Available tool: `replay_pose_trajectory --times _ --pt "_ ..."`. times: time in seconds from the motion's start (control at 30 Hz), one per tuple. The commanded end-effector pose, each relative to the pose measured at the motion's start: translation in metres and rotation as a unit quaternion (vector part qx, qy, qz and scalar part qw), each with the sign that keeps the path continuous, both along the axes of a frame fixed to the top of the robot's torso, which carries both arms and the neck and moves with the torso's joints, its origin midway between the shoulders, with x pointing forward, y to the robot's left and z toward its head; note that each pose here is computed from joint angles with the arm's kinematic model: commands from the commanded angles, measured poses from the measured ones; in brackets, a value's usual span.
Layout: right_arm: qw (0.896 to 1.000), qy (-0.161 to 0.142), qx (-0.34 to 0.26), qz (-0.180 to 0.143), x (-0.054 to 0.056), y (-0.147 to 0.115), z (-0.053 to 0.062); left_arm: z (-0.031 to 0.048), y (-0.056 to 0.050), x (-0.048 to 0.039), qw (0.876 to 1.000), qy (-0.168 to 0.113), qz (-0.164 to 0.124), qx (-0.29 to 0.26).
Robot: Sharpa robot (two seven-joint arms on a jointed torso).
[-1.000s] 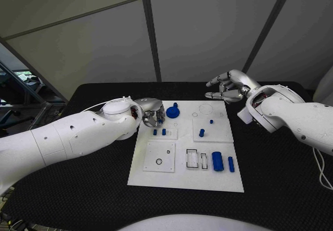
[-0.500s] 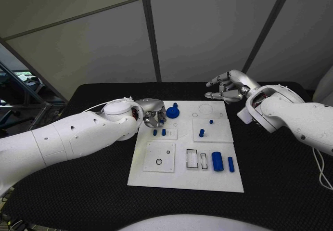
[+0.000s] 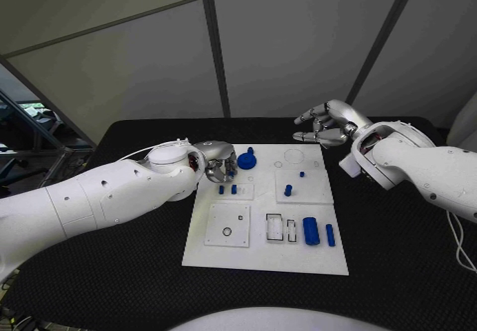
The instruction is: Assemble the parts on the task board
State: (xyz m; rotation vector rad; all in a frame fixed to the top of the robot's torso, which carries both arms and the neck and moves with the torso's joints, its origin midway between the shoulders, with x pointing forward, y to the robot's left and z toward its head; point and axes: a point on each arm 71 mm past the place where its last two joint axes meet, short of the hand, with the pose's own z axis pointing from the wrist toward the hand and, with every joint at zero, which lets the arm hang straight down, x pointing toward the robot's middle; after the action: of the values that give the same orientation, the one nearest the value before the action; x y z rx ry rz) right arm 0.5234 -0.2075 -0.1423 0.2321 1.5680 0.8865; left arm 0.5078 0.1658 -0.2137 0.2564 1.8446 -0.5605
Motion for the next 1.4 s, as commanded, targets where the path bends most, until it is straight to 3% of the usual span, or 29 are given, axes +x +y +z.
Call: replay_pose_trajectory --times 0.03,1.4 --pt "1.0 -0.003 0.0 0.005 -0.0001 0.0008 0.0013 -0.0011 0.0008 0.0008 1.0 0.006 0.001 0.005" --pt "1.0 -0.003 0.0 0.004 0.0004 -0.0001 0.0011 -0.0001 0.002 0.0 1.0 0.003 0.002 0.003"
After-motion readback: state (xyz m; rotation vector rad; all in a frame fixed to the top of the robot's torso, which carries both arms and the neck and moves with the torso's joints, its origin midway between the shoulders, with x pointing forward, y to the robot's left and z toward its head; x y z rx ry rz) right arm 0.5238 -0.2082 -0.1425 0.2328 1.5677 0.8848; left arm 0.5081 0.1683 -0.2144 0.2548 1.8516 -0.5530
